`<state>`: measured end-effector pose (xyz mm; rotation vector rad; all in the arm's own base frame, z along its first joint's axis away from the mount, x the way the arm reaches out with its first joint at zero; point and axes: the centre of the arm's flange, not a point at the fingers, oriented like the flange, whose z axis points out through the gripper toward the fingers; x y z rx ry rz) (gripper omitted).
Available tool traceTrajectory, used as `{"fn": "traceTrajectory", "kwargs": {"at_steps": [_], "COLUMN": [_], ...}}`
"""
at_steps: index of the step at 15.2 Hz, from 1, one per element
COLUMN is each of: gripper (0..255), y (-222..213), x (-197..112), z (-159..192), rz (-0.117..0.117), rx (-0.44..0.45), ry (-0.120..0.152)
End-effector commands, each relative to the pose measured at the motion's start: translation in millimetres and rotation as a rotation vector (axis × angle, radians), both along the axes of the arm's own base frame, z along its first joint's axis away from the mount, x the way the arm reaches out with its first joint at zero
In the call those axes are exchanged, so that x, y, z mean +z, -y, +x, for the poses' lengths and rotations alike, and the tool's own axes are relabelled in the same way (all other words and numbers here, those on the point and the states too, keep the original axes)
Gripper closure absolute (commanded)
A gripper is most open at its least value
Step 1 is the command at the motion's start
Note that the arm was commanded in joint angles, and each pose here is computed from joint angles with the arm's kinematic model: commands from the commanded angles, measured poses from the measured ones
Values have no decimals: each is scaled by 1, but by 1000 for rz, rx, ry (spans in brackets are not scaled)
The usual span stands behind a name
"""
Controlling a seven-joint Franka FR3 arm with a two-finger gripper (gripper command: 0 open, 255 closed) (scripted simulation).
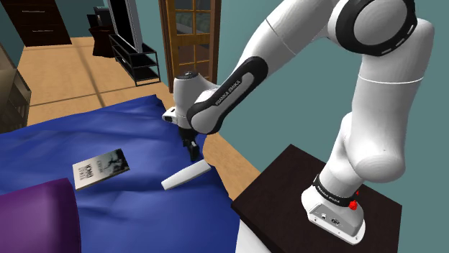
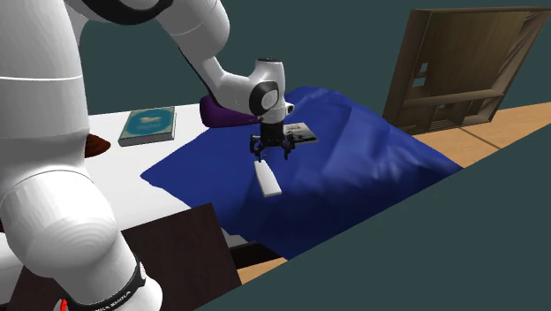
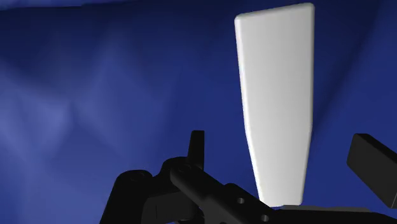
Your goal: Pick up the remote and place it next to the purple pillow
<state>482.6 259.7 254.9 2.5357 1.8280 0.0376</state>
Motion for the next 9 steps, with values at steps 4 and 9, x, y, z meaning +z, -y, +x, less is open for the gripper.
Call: {"fn": "traceTrajectory", "kwargs": {"at_steps": [4, 9], "gripper": [0, 0], "y": [-37, -36], "x": [-53, -79], "z": [-14, -13], "rz": [-13, -13], "rx": [159, 159], "ry": [-23, -23]}}
